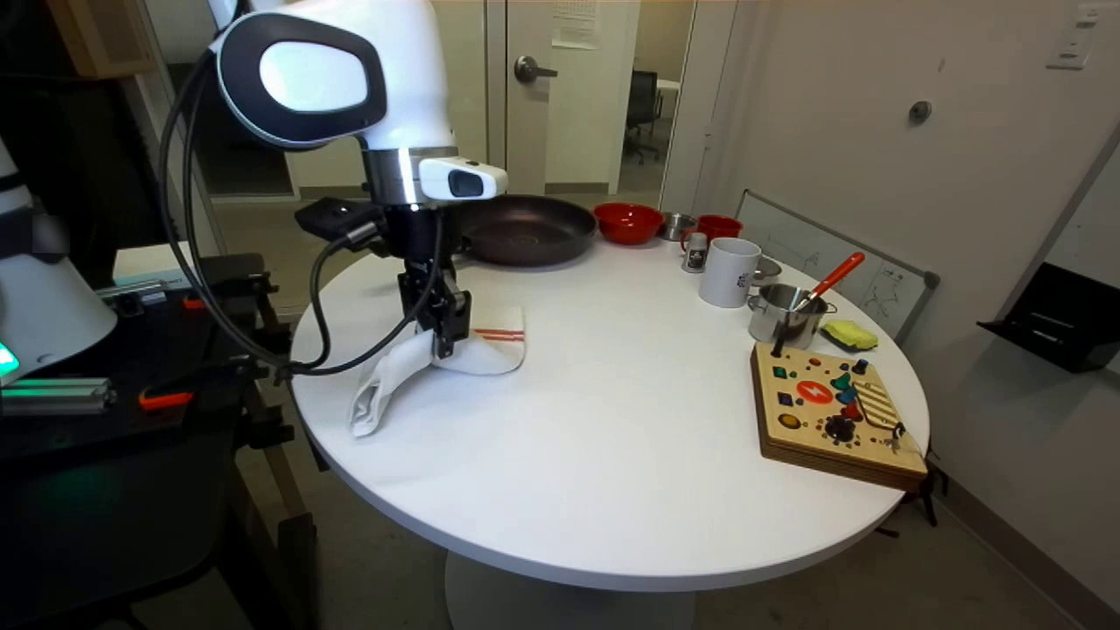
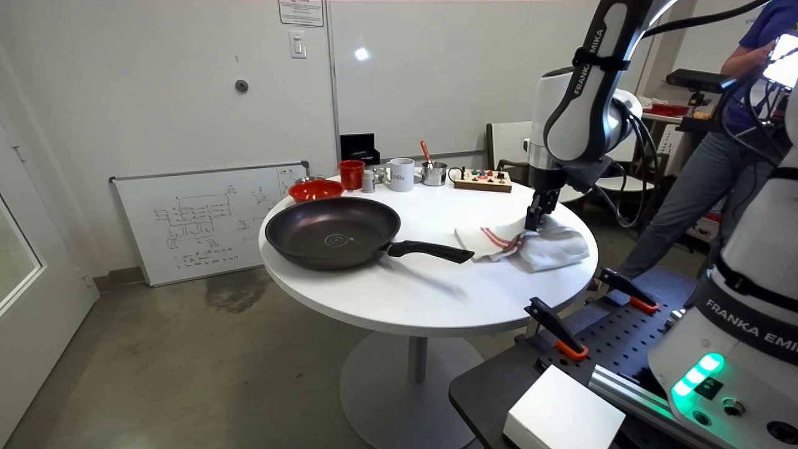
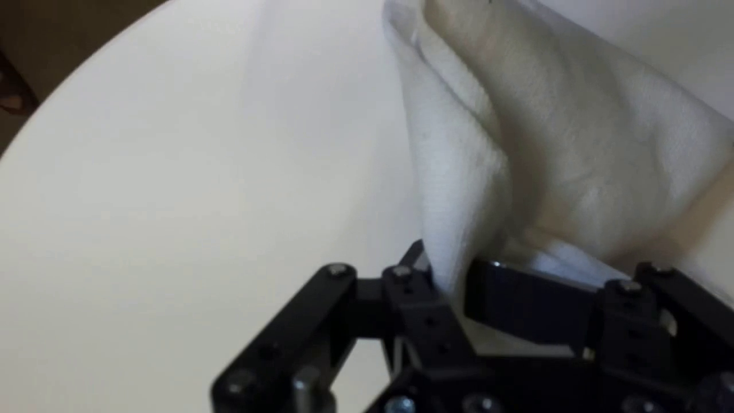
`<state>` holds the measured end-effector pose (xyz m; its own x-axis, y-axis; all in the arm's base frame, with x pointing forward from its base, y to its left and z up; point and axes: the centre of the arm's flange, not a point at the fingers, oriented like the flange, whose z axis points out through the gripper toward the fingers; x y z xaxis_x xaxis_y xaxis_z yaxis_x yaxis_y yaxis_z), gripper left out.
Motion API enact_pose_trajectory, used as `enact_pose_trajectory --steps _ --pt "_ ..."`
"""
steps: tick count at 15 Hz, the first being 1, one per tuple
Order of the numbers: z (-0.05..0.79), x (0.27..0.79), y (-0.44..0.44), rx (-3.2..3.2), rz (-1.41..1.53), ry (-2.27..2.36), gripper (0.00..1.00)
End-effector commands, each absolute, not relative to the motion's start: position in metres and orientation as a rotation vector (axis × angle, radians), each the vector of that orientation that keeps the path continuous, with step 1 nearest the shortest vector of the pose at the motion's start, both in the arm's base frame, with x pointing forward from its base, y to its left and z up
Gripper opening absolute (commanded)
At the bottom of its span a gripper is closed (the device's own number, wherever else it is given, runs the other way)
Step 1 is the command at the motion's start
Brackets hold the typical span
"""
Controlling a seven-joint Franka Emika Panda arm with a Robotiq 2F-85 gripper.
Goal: Pick up the cloth and wipe the table
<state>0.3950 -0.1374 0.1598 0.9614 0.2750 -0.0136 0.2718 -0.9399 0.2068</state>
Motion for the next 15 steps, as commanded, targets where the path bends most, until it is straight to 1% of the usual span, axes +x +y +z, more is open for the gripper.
enact_pose_trajectory --steps 1,8,12,15 --pt "0.147 0.415 -0.157 2.838 0.06 0.283 0.05" --pt "0.116 0.406 -0.201 2.75 -0.053 0.127 0.05" --pt "0.124 0.405 -0.196 2.786 -0.062 0.091 0.05" --pt "0.143 0.415 -0.183 2.824 -0.001 0.072 0.05"
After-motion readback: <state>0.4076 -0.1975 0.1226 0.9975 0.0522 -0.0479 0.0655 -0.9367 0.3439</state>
